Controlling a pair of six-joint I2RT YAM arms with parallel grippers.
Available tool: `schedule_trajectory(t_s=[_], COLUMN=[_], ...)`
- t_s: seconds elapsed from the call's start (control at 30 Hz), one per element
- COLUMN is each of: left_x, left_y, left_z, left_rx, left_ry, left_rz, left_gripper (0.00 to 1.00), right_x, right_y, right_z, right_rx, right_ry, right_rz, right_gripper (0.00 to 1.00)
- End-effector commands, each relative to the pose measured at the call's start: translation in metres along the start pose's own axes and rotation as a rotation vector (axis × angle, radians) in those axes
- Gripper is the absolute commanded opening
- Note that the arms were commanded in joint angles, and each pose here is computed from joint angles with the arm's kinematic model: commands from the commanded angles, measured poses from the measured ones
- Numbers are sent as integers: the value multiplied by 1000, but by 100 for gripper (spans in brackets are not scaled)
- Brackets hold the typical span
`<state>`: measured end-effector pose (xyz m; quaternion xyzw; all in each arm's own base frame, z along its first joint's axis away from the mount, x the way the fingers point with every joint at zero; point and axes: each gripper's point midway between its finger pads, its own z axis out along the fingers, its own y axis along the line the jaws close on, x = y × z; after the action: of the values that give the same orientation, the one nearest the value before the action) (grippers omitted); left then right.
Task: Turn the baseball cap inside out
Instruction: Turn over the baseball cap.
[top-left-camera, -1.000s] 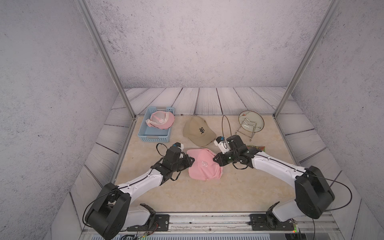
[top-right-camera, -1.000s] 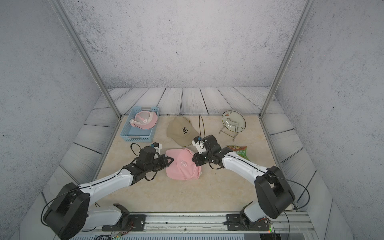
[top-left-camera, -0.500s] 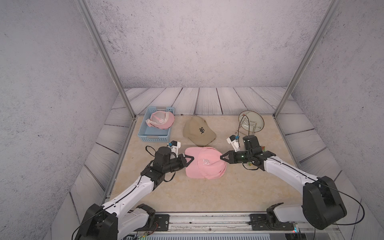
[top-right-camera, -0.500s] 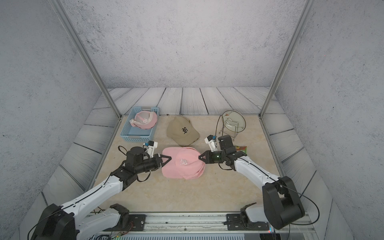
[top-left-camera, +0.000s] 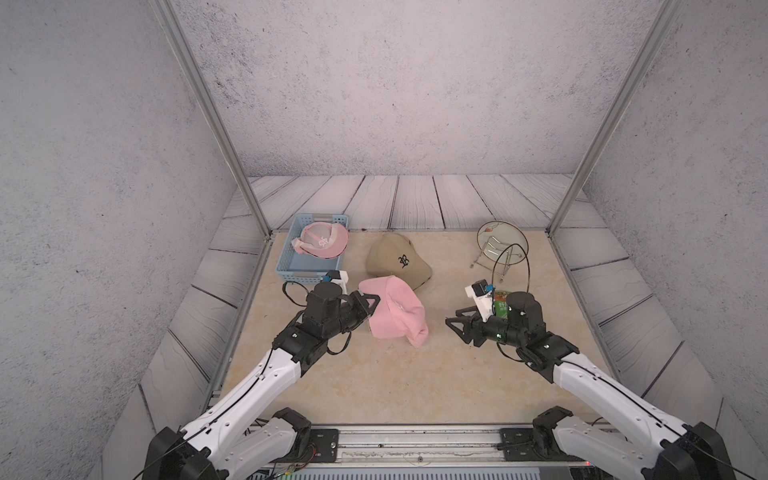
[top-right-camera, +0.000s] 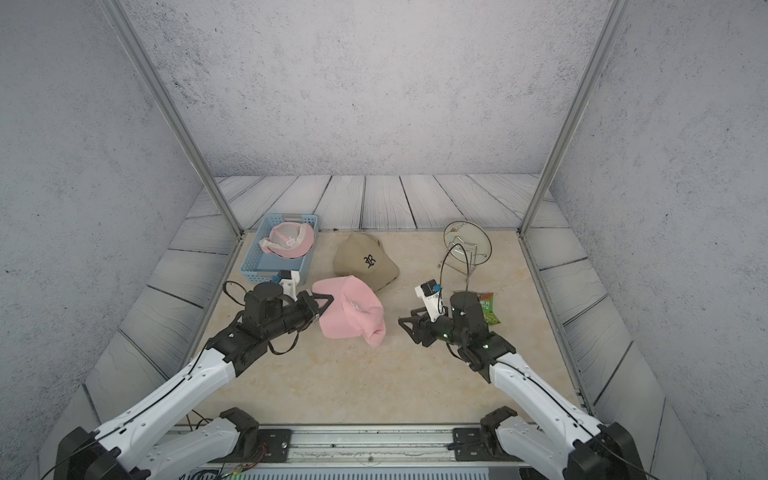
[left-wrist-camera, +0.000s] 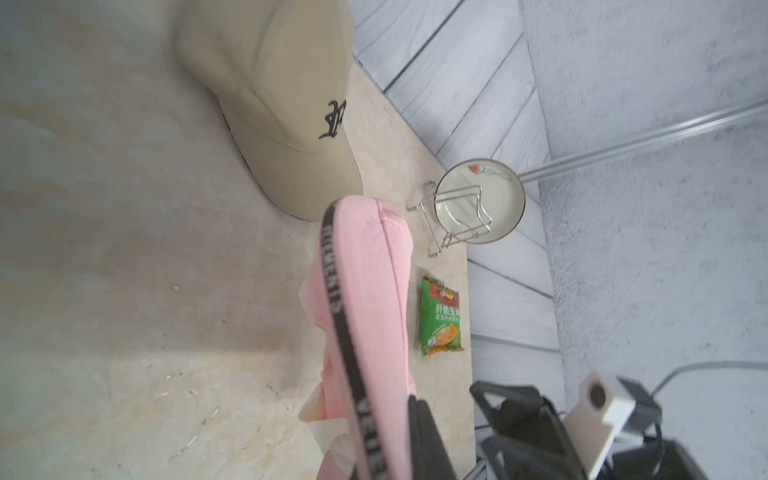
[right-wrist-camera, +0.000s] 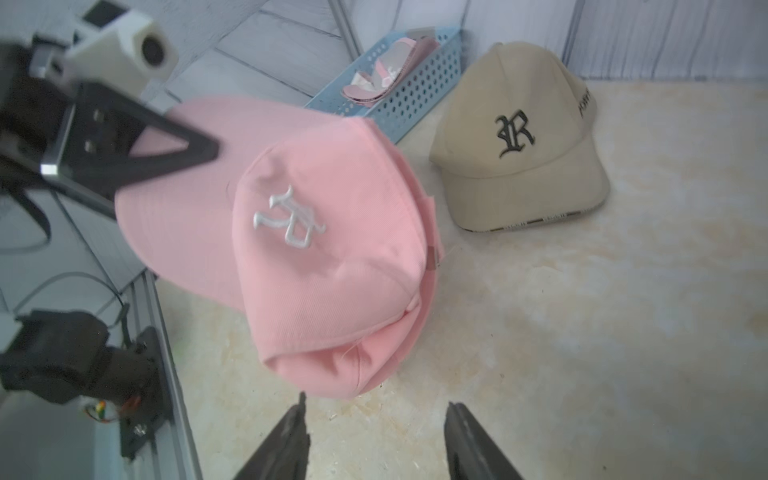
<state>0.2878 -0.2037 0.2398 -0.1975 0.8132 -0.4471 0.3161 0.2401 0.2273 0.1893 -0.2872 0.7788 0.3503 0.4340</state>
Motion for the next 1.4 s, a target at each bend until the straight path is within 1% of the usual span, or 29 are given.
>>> schedule_trajectory(t_s=[0.0, 0.1, 0.2, 0.33, 0.43, 0.53, 0.77, 0.87, 0.97, 1.0, 1.07, 1.17, 1.2, 1.27, 1.3, 1.33, 1.37], left_x=[-21, -20, -17, -16, -13, -11, -6, -2, 2, 4, 8, 14, 17, 20, 21, 21, 21], left_y=[-3, -12, -13, -11, -8, -6, -6, -6, -8, -9, -13, -14, -14, -14, -14, -15, -15], left_z=[-8, -1, 8, 13, 15, 17, 18, 21, 24, 25, 27, 28, 30, 33, 34, 36, 38], left_rx=[-98, -122, -149, -179, -190, -197, -199, -196, -189, -185, -171, -174, -170, -164, -157, -147, -140], left_ry=[-98, -81, -71, -91, -105, -107, -109, -101, -84, -76, -58, -38, -32, -22, -18, -16, -16], left_rz=[-187, -300, -410, -510, -576, -602, -624, -640, -652, -651, -651, -638, -637, -641, -638, -632, -622], left_gripper=[0, 0, 0, 0, 0, 0, 0, 0, 0, 0, 0, 0, 0, 2, 4, 9, 21], right_x=[-24, -31, -37, -42, -40, -35, -19, -14, -20, -24, -35, -50, -54, -58, -59, -60, -60], right_y=[11, 25, 36, 47, 53, 59, 72, 70, 60, 55, 45, 32, 28, 22, 20, 19, 19], right_z=[1, 7, 11, 17, 28, 37, 55, 65, 73, 75, 76, 74, 74, 73, 73, 72, 71], right_rx=[60, 69, 95, 159, 198, 197, 144, 162, 242, 282, 368, 477, 507, 552, 567, 575, 575], right_ry=[-109, -139, -169, -207, -204, -183, -132, -104, -104, -110, -130, -157, -156, -142, -139, -140, -139], right_rz=[-256, -358, -448, -583, -667, -732, -819, -851, -854, -853, -847, -804, -790, -761, -756, -753, -752], right_gripper=[60, 61, 62, 63, 64, 64, 65, 65, 64, 62, 54, 31, 25, 18, 13, 8, 2])
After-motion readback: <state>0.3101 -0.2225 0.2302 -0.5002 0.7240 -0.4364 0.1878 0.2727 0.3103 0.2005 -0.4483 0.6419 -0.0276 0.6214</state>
